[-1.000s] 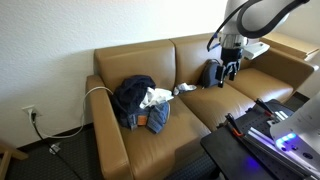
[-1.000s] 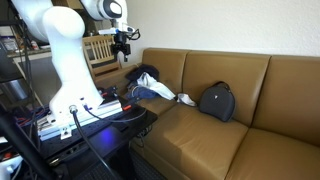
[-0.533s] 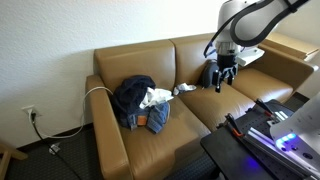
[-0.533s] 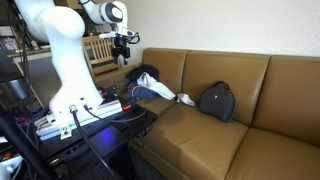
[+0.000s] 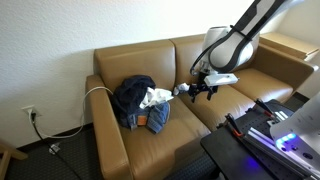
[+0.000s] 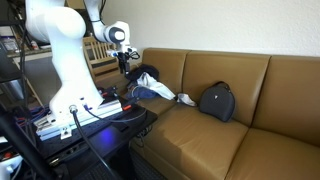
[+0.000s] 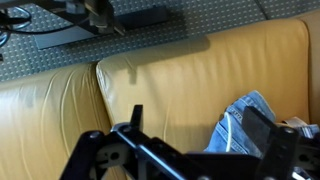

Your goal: Put the white adapter on the floor

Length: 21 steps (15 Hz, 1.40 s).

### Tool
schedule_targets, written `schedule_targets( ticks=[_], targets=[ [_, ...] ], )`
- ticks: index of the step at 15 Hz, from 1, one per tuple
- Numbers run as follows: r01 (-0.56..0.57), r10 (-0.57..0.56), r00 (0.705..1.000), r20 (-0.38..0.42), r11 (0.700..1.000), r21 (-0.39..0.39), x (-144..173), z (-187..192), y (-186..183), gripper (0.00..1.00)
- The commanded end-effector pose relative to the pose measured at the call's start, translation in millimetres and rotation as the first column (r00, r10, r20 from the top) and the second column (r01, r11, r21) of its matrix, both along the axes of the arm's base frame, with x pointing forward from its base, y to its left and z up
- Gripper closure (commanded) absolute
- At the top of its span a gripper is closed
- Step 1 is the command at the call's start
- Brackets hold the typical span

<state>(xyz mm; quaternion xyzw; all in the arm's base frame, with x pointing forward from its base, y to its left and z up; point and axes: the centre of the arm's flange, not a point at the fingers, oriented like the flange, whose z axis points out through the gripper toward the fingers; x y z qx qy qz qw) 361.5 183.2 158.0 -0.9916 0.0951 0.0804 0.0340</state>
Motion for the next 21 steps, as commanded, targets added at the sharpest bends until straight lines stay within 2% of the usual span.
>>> schedule_targets(
  ticks=[1,2,5,7,11,14,19,21],
  targets=[
    [0.088,-0.087,0.996,-0.026,0.995,0.056,22,-14,13,0.00],
    [0.061,-0.061,0.998,-0.008,0.998,0.016,11,-12,7,0.00],
    [0.086,-0.085,0.996,-0.012,0.995,0.041,19,-13,16,0.00],
    [0.118,-0.118,0.992,0.050,0.993,-0.011,22,-39,16,0.00],
    [0.207,-0.215,0.970,0.112,0.975,0.079,33,-78,30,0.00],
    [0.269,-0.286,0.945,0.160,0.956,0.118,48,-97,41,0.00],
    [0.315,-0.330,0.906,0.264,0.944,0.099,70,-135,55,0.00],
    [0.306,-0.312,0.908,0.278,0.950,0.065,73,-145,59,0.00]
  ],
)
